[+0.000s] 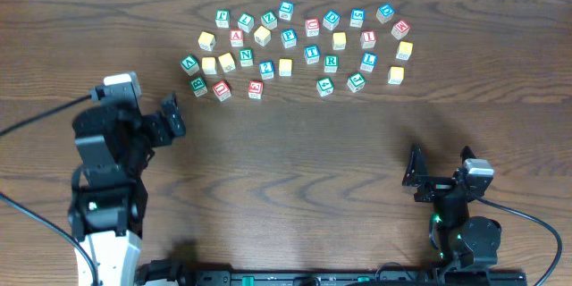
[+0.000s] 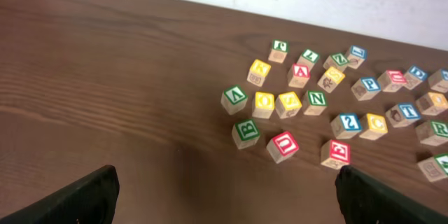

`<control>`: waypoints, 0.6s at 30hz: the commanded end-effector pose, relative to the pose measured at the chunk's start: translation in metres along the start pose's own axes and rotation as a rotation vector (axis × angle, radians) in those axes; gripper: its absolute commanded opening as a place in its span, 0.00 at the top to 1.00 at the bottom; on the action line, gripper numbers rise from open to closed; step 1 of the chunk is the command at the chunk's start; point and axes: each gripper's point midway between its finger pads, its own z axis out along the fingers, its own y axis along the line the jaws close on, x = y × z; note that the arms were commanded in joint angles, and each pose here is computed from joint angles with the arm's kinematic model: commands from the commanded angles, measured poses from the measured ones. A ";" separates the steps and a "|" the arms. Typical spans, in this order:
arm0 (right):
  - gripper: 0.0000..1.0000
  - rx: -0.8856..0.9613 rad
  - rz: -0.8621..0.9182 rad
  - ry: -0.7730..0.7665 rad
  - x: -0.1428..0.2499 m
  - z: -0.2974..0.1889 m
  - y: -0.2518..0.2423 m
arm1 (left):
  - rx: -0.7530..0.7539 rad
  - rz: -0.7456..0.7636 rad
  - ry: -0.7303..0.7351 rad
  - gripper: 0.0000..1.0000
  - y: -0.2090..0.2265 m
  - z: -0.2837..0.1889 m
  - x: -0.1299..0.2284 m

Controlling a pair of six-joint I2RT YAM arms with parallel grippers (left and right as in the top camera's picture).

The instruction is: Spell out CORL

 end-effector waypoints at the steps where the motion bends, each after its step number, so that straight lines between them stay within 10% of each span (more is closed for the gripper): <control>1: 0.01 -0.007 -0.012 0.004 0.002 0.000 0.002 | 0.060 0.002 -0.009 0.03 -0.013 -0.003 -0.029; 18: 0.01 -0.007 -0.012 0.004 0.002 0.000 0.002 | 0.207 -0.028 0.348 0.03 -0.048 0.028 -0.075</control>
